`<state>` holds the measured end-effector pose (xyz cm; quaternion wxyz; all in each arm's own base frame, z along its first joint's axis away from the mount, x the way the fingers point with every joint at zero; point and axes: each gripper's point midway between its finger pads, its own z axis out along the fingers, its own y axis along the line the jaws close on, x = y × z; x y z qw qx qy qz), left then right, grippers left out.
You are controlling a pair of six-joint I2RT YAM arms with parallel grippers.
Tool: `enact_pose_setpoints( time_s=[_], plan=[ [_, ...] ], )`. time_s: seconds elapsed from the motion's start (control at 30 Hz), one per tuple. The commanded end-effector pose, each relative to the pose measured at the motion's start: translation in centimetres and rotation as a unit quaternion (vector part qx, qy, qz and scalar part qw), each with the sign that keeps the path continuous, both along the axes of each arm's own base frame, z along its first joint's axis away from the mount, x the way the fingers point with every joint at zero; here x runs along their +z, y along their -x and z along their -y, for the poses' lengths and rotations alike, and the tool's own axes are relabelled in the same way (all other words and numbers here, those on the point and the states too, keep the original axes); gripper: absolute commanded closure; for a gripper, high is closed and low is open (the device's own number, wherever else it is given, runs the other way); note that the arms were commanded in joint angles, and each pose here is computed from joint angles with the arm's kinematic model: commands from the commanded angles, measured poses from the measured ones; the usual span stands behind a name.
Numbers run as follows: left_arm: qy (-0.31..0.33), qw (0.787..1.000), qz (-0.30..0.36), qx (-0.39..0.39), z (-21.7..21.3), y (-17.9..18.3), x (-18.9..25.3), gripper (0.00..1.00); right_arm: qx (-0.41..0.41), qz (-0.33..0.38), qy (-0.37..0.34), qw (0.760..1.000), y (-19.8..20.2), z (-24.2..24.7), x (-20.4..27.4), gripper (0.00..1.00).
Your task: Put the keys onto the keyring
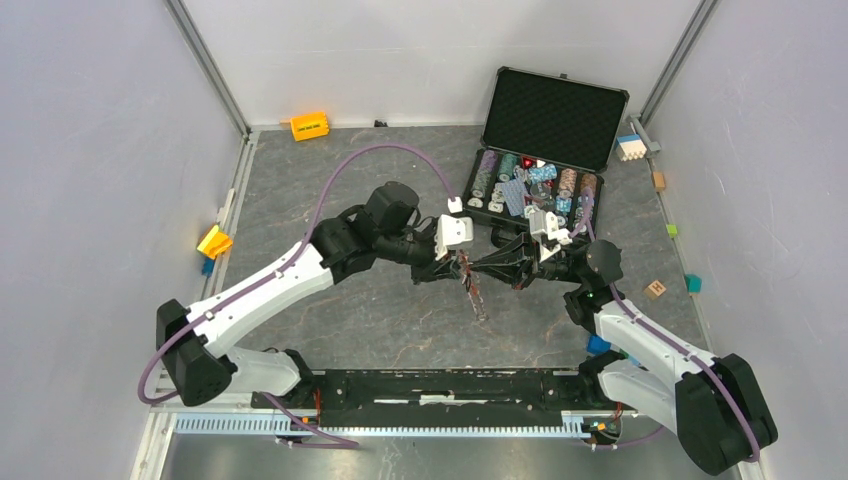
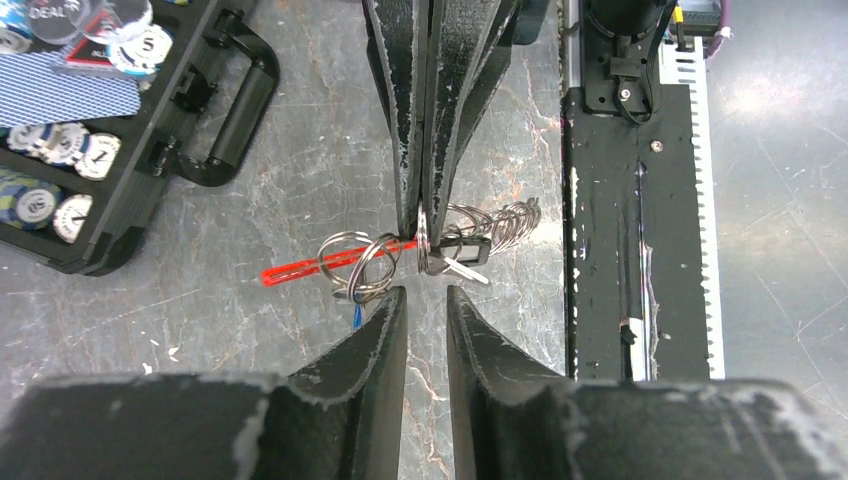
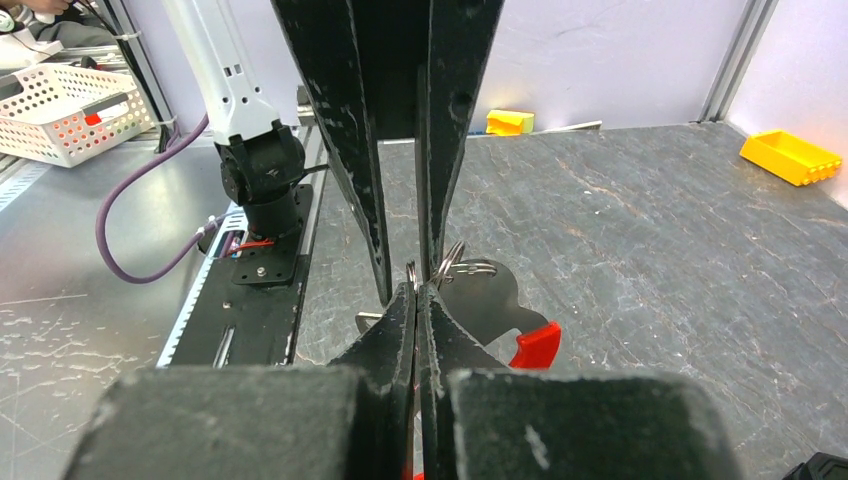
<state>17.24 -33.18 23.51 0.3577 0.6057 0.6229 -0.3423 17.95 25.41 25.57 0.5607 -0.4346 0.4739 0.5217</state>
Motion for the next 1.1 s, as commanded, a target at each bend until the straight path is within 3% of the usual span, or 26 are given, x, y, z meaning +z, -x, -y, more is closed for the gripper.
enact_pose_setpoints(
  time_s=[0.0, 0.27, 1.07],
  plan=[
    [0.059, 0.996, 0.066, -0.02, 0.0, -0.1, 4.4, 0.71, 0.0, 0.031, -0.014, 0.999, 0.1, 0.1, 1.4, 1.0],
    [0.077, 0.992, 0.057, -0.087, 0.8, 1.7, 4.5, 0.71, 0.001, 0.029, -0.014, 0.999, 0.1, 0.1, 1.3, 1.0],
    [0.053, 0.993, 0.103, -0.034, 0.4, -1.1, 4.1, 0.74, 0.005, 0.028, -0.014, 0.999, 0.2, 0.1, 1.2, 1.0]
  ],
)
